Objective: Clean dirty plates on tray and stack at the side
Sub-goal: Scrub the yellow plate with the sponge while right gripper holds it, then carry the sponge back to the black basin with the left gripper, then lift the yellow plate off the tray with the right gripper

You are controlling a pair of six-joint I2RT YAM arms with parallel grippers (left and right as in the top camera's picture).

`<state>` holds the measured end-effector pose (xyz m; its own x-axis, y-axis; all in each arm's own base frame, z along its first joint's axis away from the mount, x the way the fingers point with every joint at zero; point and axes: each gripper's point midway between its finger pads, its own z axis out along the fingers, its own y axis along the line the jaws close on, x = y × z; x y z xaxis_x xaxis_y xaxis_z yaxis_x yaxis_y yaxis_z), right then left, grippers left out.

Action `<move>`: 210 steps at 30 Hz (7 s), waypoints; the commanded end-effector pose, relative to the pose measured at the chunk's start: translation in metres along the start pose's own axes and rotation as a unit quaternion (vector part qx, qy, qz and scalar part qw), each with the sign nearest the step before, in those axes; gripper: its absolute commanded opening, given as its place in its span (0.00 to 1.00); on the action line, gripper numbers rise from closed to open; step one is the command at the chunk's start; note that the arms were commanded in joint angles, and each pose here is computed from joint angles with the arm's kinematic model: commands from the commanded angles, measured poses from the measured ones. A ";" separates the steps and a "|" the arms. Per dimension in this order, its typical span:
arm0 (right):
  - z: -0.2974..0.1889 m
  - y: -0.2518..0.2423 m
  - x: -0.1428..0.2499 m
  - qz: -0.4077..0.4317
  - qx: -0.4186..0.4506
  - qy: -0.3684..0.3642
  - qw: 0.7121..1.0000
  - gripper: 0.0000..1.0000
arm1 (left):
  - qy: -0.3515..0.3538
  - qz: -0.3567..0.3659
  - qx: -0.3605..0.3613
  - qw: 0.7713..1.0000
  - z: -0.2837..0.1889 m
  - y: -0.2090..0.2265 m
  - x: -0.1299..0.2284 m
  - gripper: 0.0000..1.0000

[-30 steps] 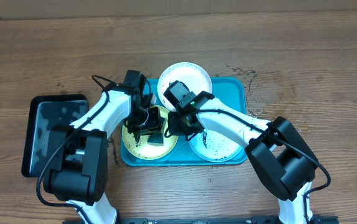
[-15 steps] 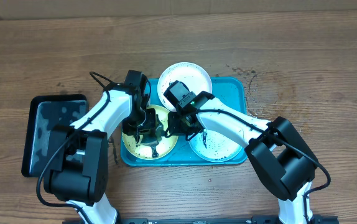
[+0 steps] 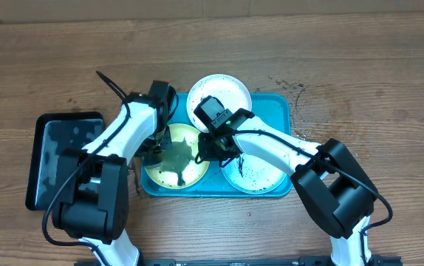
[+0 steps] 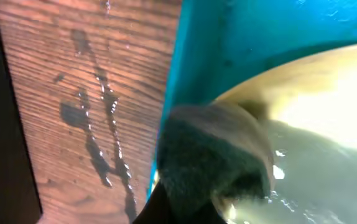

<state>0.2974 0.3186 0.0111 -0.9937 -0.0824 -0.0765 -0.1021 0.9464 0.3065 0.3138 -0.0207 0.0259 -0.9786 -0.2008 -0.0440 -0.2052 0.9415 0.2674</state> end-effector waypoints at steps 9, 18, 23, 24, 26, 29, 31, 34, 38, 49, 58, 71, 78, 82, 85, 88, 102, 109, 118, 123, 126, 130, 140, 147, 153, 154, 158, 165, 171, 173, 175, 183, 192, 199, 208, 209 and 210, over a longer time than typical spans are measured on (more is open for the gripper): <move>0.004 -0.003 0.001 -0.002 0.005 0.004 1.000 0.06 | 0.081 0.017 0.300 0.950 -0.053 -0.097 0.012 0.04; 0.004 -0.002 0.000 -0.002 0.003 0.002 1.000 0.06 | 0.098 0.033 0.310 0.945 -0.035 -0.115 0.036 0.04; 0.004 -0.003 0.000 -0.002 0.004 0.002 1.000 0.06 | 0.085 0.043 0.300 0.949 -0.034 -0.119 0.035 0.04; 0.004 -0.003 0.000 -0.002 0.004 0.002 1.000 0.06 | 0.081 0.044 0.296 0.951 -0.033 -0.119 0.034 0.04; 0.004 -0.003 0.000 -0.002 0.004 0.002 1.000 0.05 | 0.074 0.044 0.282 0.955 -0.030 -0.115 0.032 0.04; 0.004 -0.003 0.001 -0.002 0.005 0.003 1.000 0.05 | 0.053 0.027 0.187 0.981 -0.013 -0.084 0.025 0.04; 0.004 -0.003 0.001 -0.002 0.005 0.004 1.000 0.05 | 0.039 -0.005 0.120 0.992 -0.006 -0.062 0.020 0.04; 0.004 -0.003 0.001 -0.002 0.005 0.004 1.000 0.05 | 0.014 -0.029 0.043 0.999 -0.001 -0.035 0.013 0.04; 0.004 -0.003 0.001 -0.002 0.005 0.004 1.000 0.06 | -0.002 -0.037 0.014 0.999 0.000 -0.025 0.008 0.04; 0.004 -0.004 0.001 -0.002 0.006 0.005 1.000 0.05 | 0.076 0.001 0.226 0.971 -0.020 -0.098 0.031 0.04; 0.004 -0.004 0.002 -0.001 0.007 0.006 1.000 0.05 | 0.078 0.008 0.226 0.971 -0.003 -0.097 0.040 0.04; 0.003 -0.008 -0.001 0.004 0.008 0.005 1.000 0.04 | 0.002 -0.048 -0.059 0.997 0.029 0.003 0.031 0.04; 0.003 -0.008 -0.001 0.004 0.008 0.006 1.000 0.04 | -0.028 -0.058 -0.108 0.992 0.014 0.020 0.017 0.04; 0.003 -0.008 -0.001 0.004 0.008 0.006 1.000 0.04 | -0.034 -0.066 -0.100 0.992 -0.005 0.018 0.003 0.04; 0.001 -0.005 -0.002 -0.011 0.005 0.005 1.000 0.04 | -0.034 -0.076 -0.067 0.994 -0.034 0.010 -0.010 0.04; -0.008 0.001 -0.007 -0.020 0.002 0.001 1.000 0.04 | -0.037 -0.103 0.019 0.994 -0.076 -0.003 -0.027 0.04; -0.098 0.045 -0.054 -0.086 0.006 -0.108 0.990 0.04 | -0.001 -0.318 0.110 0.942 -0.083 0.143 -0.036 0.04; -0.128 0.047 -0.071 -0.094 0.034 -0.146 0.984 0.04 | 0.010 -0.370 0.098 0.924 -0.050 0.180 -0.026 0.04; -0.131 0.038 -0.065 -0.092 0.054 -0.133 0.985 0.04 | 0.002 -0.405 0.086 0.910 -0.001 0.197 -0.023 0.04; -0.131 0.037 -0.063 -0.091 0.056 -0.130 0.986 0.04 | 0.018 -0.420 0.064 0.905 0.021 0.211 -0.020 0.04; -0.131 0.037 -0.063 -0.091 0.056 -0.130 0.986 0.04 | 0.036 -0.410 0.065 0.909 0.041 0.205 -0.022 0.05; -0.131 0.033 -0.063 -0.091 0.065 -0.130 0.985 0.04 | 0.059 -0.407 0.071 0.909 0.058 0.197 -0.020 0.12; -0.138 0.012 -0.069 -0.115 0.139 -0.151 0.972 0.04 | 0.044 -0.407 0.089 0.908 0.013 0.211 -0.045 1.00; -0.143 0.031 -0.060 -0.152 0.181 -0.188 0.953 0.04 | 0.028 -0.405 0.185 0.895 -0.063 0.205 -0.074 1.00; -0.158 0.040 -0.060 -0.178 0.243 -0.243 0.922 0.04 | 0.025 -0.406 0.183 0.895 -0.065 0.207 -0.075 1.00; -0.159 0.040 -0.060 -0.180 0.248 -0.248 0.919 0.04 | 0.025 -0.406 0.183 0.895 -0.065 0.207 -0.075 1.00; -0.171 0.041 -0.061 -0.188 0.289 -0.284 0.895 0.04 | 0.025 -0.406 0.183 0.895 -0.065 0.207 -0.075 1.00; -0.199 0.058 -0.060 -0.272 0.381 -0.336 0.817 0.04 | 0.025 -0.406 0.183 0.895 -0.065 0.207 -0.075 1.00; -0.244 0.065 -0.057 -0.292 0.490 -0.394 0.721 0.04 | 0.025 -0.406 0.183 0.895 -0.065 0.207 -0.075 1.00; -0.250 0.068 -0.054 -0.294 0.501 -0.402 0.707 0.04 | 0.025 -0.405 0.183 0.895 -0.065 0.206 -0.075 1.00; -0.248 0.072 -0.050 -0.312 0.505 -0.395 0.701 0.04 | 0.025 -0.406 0.183 0.895 -0.065 0.207 -0.075 1.00; -0.248 0.089 -0.042 -0.343 0.507 -0.395 0.686 0.04 | 0.025 -0.406 0.183 0.895 -0.065 0.207 -0.075 1.00; -0.212 0.094 -0.041 -0.381 0.432 -0.346 0.740 0.04 | 0.025 -0.406 0.183 0.895 -0.065 0.207 -0.075 1.00; -0.225 0.076 -0.050 -0.292 0.428 -0.385 0.764 0.04 | 0.025 -0.405 0.183 0.895 -0.065 0.206 -0.075 1.00; -0.193 0.022 -0.082 -0.151 -0.016 -0.151 0.977 0.03 | 0.025 -0.405 0.183 0.895 -0.066 0.206 -0.075 1.00; -0.202 0.007 -0.090 -0.126 -0.046 -0.143 0.981 0.04 | 0.025 -0.405 0.183 0.895 -0.066 0.206 -0.075 1.00; -0.210 -0.015 -0.099 -0.092 -0.071 -0.136 0.984 0.04 | 0.025 -0.405 0.183 0.895 -0.066 0.206 -0.075 1.00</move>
<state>0.3856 0.2604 0.1608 -0.8496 -0.3235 -0.4165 -0.3434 0.9388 -0.0287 0.3415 0.1712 0.1395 -0.4908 -0.8711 -0.0164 -0.8602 0.4874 -0.1500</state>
